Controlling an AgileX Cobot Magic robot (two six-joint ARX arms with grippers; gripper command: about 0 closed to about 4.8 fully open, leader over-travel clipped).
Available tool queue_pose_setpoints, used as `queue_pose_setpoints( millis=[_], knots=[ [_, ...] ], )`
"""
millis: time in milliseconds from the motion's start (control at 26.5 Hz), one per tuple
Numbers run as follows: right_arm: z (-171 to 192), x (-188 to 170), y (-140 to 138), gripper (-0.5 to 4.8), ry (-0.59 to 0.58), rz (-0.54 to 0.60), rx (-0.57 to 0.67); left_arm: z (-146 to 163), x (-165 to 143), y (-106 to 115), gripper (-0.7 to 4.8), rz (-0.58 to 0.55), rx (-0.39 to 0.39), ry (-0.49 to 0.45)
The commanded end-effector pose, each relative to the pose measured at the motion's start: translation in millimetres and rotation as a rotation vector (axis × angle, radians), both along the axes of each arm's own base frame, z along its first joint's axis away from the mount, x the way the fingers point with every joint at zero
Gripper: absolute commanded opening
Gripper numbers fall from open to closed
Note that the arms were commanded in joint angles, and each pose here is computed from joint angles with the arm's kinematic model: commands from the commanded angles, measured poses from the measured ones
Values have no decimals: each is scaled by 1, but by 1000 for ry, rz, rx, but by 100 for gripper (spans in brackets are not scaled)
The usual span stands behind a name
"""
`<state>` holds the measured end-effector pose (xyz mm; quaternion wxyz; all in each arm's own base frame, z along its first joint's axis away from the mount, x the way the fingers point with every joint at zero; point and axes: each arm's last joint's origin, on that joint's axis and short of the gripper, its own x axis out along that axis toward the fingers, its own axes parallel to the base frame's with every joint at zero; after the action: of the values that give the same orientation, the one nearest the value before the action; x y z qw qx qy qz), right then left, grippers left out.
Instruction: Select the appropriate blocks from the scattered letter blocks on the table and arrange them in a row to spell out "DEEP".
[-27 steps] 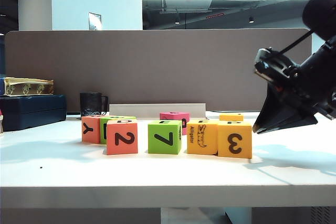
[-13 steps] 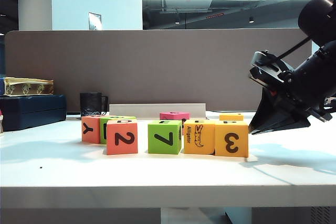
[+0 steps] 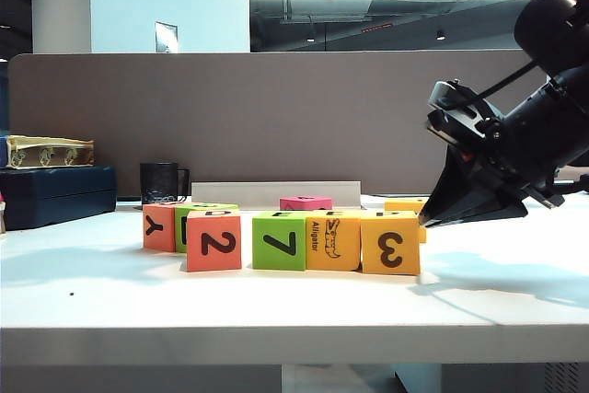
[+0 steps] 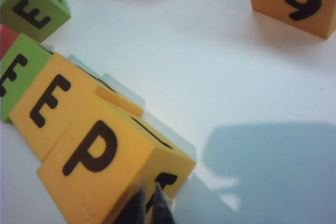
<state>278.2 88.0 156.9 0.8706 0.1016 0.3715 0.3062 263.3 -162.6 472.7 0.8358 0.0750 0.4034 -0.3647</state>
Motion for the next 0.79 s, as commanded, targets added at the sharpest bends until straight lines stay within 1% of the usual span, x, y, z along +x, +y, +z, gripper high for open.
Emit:
queue_pose_setpoints(
  millis=[38,113,189,264,302,340,415,528,641,792],
  knots=[
    [3,3,0,22,-35,-25,-16,2,-3,1,48,5,5,-8],
    [3,4,-2,23,-49,-64,-44,2,-2,3,47,36,36,-26],
    [4,4,-2,22,-55,-69,-46,1,1,4,47,92,93,-56],
    [6,3,-2,22,-63,-69,-43,-4,7,5,47,170,173,-84],
    [8,3,-2,22,-69,-69,-41,-6,10,7,47,195,193,-84],
    [11,2,-2,22,-79,-68,-37,-11,16,10,47,228,220,-73],
    [16,2,-2,22,-95,-64,-28,-20,22,13,47,268,242,-41],
    [36,2,-1,22,-129,-28,11,-49,39,25,47,318,296,62],
    [49,1,0,22,-154,6,44,-73,50,29,47,336,318,116],
    [59,-1,0,22,-102,10,33,-98,58,29,47,326,333,174]
  ],
)
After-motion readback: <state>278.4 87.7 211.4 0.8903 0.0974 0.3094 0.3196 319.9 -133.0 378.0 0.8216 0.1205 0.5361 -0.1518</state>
